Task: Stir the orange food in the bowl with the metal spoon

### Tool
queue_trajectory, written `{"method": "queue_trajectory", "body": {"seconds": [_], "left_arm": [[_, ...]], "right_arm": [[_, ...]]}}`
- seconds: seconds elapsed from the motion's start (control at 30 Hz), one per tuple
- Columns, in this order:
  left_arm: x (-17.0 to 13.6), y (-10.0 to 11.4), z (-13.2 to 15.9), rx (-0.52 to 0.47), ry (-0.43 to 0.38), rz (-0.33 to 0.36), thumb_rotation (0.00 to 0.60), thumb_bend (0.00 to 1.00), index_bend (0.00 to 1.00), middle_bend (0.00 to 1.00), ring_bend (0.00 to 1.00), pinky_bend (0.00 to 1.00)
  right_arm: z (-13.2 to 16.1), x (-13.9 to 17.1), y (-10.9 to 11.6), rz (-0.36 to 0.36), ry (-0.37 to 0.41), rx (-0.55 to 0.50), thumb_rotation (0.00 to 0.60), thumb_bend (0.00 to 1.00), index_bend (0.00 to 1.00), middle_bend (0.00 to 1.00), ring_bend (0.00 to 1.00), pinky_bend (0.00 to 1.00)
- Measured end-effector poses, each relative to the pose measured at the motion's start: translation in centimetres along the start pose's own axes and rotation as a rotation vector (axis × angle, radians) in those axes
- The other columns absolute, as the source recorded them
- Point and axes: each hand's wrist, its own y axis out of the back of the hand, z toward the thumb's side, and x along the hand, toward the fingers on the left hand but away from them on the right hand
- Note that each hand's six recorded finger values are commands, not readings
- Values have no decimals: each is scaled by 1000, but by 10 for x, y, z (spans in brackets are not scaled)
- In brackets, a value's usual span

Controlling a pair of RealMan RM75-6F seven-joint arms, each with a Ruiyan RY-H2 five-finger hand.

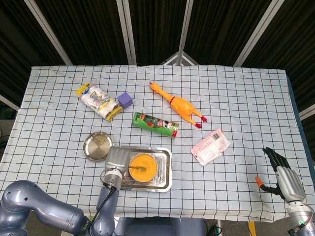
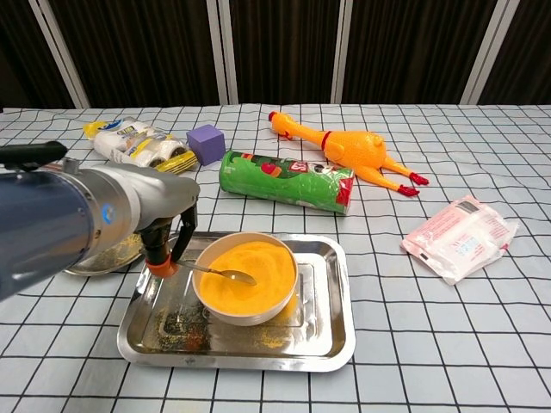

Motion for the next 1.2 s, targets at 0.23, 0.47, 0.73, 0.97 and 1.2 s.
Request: {"method": "queue_trajectory", "body": {"seconds": [0.23,0.47,0.73,0.97,1.2], "left_arm": [[-5,1,-9,-1,-7,12,600,773,858,1000,1000,1000],[-2,11,-15,-35,-5,62,600,773,858,1000,1000,1000],[0,7,-16,2,0,81,600,773,858,1000,1000,1000],[-1,14,-16,24,-9,148,600,773,858,1000,1000,1000],[-2,14,-22,32,-15,181,600,772,858,1000,1000,1000]], "right_arm": [[0,0,0,1,-2,1,600,405,0,0,0,0],[0,0,0,0,-3,-1,600,405,0,0,0,0],[-1,0,0,3,-5,-4,600,404,0,0,0,0],[-1,-1,0,3,-6,-4,600,405,0,0,0,0],[-1,0,0,2,-5,-4,600,405,0,0,0,0]]}}
